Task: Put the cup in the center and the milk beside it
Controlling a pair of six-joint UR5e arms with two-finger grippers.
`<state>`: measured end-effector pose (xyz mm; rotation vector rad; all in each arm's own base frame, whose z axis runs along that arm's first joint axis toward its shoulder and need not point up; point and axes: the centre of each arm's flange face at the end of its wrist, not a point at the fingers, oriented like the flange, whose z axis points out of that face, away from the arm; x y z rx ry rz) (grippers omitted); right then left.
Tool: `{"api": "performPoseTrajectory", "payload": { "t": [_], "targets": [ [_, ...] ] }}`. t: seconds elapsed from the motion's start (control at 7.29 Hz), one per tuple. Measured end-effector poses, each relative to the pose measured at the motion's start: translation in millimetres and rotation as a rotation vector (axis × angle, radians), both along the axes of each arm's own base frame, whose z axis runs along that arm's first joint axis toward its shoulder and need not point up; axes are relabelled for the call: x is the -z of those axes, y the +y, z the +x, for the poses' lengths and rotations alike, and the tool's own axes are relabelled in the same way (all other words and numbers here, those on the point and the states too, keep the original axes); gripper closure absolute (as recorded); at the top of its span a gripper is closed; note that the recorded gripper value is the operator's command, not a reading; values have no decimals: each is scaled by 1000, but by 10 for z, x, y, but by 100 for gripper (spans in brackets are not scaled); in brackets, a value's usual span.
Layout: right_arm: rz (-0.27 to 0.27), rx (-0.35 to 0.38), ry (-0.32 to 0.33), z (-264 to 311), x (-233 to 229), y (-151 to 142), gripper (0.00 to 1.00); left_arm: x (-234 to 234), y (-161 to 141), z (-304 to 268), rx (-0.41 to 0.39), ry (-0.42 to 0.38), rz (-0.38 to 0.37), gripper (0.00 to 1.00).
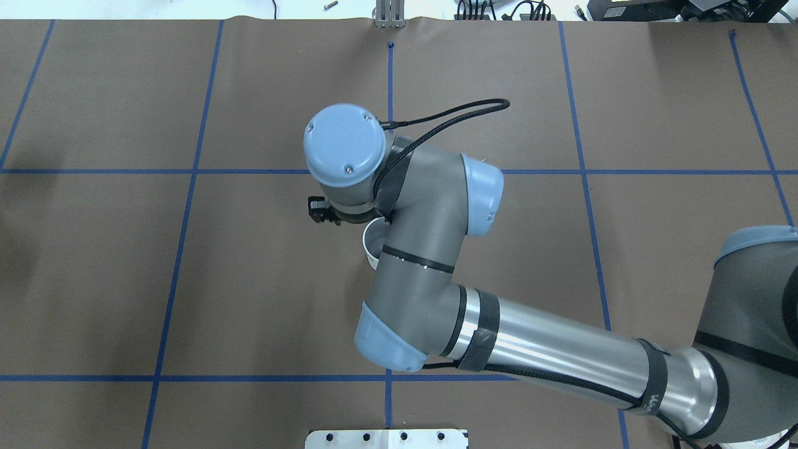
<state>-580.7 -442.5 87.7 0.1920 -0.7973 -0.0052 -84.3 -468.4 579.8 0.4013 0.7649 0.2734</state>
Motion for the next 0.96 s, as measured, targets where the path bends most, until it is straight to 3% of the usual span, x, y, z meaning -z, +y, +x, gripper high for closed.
{"api": "performPoseTrajectory", "payload": {
  "t": [0.27,0.55,0.82,0.96],
  "targets": [
    [36,17,-30,837,-23,-766,1,-41,-1,0,-1,0,-7,1],
    [115,123,8,2047,-763,-1628,1,26,-12,-1,13,5,-8,1],
    [192,234,49,3357,-1924,-1991,0,103,-40,-2,38,14,-14,1],
    [190,274,57,4005,-2616,-1937,0,108,-39,-2,42,15,-7,1]
  ]
}}
